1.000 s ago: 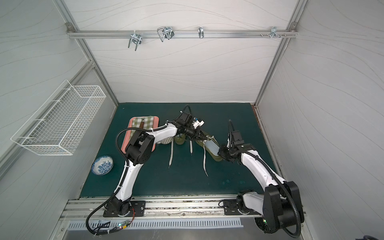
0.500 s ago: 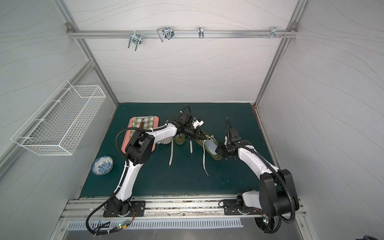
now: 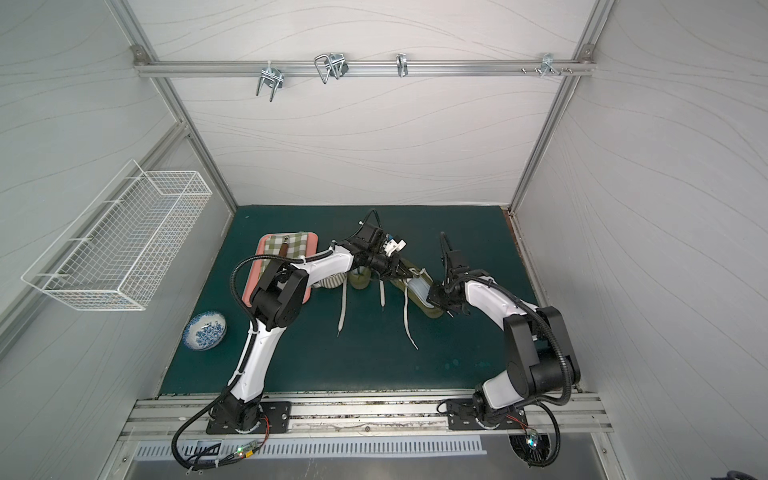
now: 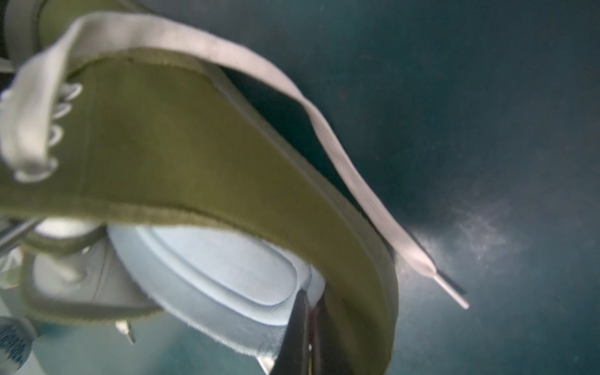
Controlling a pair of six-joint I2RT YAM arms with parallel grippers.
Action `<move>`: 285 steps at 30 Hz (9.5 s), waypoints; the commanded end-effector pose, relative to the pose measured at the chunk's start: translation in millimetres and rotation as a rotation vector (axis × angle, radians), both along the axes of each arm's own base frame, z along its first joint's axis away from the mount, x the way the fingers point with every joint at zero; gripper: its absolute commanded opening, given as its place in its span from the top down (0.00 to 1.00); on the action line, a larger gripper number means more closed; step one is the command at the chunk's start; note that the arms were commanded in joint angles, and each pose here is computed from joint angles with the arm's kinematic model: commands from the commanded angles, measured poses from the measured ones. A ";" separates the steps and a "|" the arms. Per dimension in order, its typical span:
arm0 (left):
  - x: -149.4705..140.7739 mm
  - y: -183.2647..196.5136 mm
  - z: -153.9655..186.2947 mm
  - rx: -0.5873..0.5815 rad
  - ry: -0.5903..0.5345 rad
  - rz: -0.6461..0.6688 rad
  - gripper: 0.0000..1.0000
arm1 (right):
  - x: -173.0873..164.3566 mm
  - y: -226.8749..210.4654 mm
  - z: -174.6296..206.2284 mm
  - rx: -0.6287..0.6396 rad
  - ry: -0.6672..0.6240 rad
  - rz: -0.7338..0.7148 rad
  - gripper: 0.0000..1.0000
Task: Insert the insole into the shoe
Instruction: Insert the insole into the shoe, then adjust the shoe at the center of the board.
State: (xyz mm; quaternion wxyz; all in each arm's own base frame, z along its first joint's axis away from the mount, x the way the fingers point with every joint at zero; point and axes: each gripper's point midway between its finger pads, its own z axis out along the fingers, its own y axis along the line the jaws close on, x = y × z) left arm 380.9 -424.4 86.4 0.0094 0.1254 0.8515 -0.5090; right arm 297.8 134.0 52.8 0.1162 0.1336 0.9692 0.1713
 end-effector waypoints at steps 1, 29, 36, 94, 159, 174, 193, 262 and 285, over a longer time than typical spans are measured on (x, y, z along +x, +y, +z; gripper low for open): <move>-10.0 -16.1 18.6 -0.061 -0.014 -0.050 1.00 | 26.5 3.9 7.0 -0.027 -0.079 -0.028 1.00; -2.4 -10.8 28.2 -0.050 -0.038 -0.028 1.00 | -13.5 -22.7 64.0 -0.284 -0.175 0.077 0.66; -4.0 -10.1 27.4 -0.049 -0.033 -0.027 1.00 | 6.9 16.4 53.5 -0.172 -0.135 0.202 0.92; -5.5 -15.8 35.3 -0.052 -0.038 -0.016 1.00 | -0.6 -64.3 -34.5 -0.531 0.068 0.085 1.00; 18.7 66.6 93.7 0.245 -0.301 0.118 0.72 | 13.2 -18.6 41.2 -0.436 -0.070 0.377 0.44; 45.6 143.4 80.4 0.528 -0.302 0.255 0.77 | 12.7 36.8 68.8 -0.281 -0.134 0.380 0.94; 143.0 187.1 54.2 0.727 -0.403 0.356 1.00 | -1.7 21.8 88.5 -0.269 -0.135 0.399 0.95; 128.8 155.4 27.8 0.748 -0.458 0.327 1.00 | 8.5 54.8 74.1 -0.131 -0.113 0.387 1.00; 120.3 134.6 33.6 0.633 -0.431 0.346 1.00 | 7.0 54.9 72.0 -0.131 -0.101 0.395 1.00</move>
